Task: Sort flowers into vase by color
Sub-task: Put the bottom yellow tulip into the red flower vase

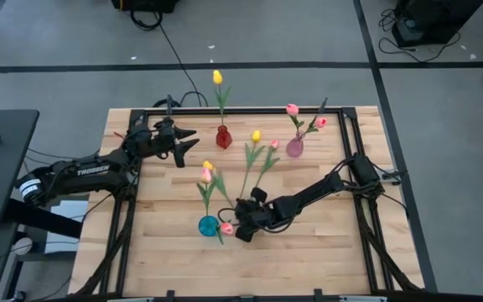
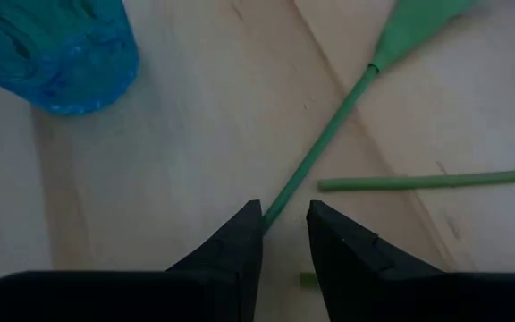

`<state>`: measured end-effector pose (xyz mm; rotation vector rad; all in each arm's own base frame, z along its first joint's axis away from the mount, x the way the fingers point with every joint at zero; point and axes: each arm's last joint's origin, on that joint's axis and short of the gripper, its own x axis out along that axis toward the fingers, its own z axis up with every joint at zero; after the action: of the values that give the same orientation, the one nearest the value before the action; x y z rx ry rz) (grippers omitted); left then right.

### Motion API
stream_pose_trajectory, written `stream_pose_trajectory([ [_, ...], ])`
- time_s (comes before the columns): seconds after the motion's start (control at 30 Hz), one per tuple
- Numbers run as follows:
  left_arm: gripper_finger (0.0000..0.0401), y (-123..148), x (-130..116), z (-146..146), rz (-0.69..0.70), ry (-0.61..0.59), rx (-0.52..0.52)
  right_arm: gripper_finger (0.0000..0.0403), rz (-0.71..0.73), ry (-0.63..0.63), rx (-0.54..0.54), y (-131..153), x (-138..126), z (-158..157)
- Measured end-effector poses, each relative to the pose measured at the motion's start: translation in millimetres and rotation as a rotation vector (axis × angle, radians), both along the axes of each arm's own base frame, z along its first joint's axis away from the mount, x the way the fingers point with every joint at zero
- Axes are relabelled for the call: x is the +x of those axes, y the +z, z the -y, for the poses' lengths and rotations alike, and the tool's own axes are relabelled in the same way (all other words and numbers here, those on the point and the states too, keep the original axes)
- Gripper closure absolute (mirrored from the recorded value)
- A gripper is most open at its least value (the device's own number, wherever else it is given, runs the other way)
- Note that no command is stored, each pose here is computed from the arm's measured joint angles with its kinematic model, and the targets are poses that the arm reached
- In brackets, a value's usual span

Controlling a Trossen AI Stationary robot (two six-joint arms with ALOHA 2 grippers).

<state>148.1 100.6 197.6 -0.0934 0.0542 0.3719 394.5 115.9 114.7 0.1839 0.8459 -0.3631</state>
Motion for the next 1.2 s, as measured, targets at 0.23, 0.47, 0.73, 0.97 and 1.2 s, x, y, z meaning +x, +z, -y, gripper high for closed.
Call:
stream_pose_trajectory([
  [0.23, 0.0229, -3, 0, 0, -0.022, 0.012, -0.014, 0.0297, -0.012, 0.039, 0.072, -1, 1, -3],
  [0.47, 0.0229, -3, 0, 0, -0.017, 0.016, -0.036, 0.0327, -0.055, 0.027, 0.107, -2, -2, -4],
  [0.73, 0.0229, -3, 0, 0, -0.017, 0.015, -0.038, 0.0391, -0.094, 0.048, 0.110, 0, -6, -4],
  [0.97, 0.0229, -3, 0, 0, -0.020, 0.014, -0.044, 0.0397, -0.177, 0.012, -0.009, 29, -26, 6],
  [1.2, 0.0229, -1, 1, 2, 0.012, -0.079, -0.071, 0.0400, -0.146, -0.108, -0.161, 79, -54, 13],
])
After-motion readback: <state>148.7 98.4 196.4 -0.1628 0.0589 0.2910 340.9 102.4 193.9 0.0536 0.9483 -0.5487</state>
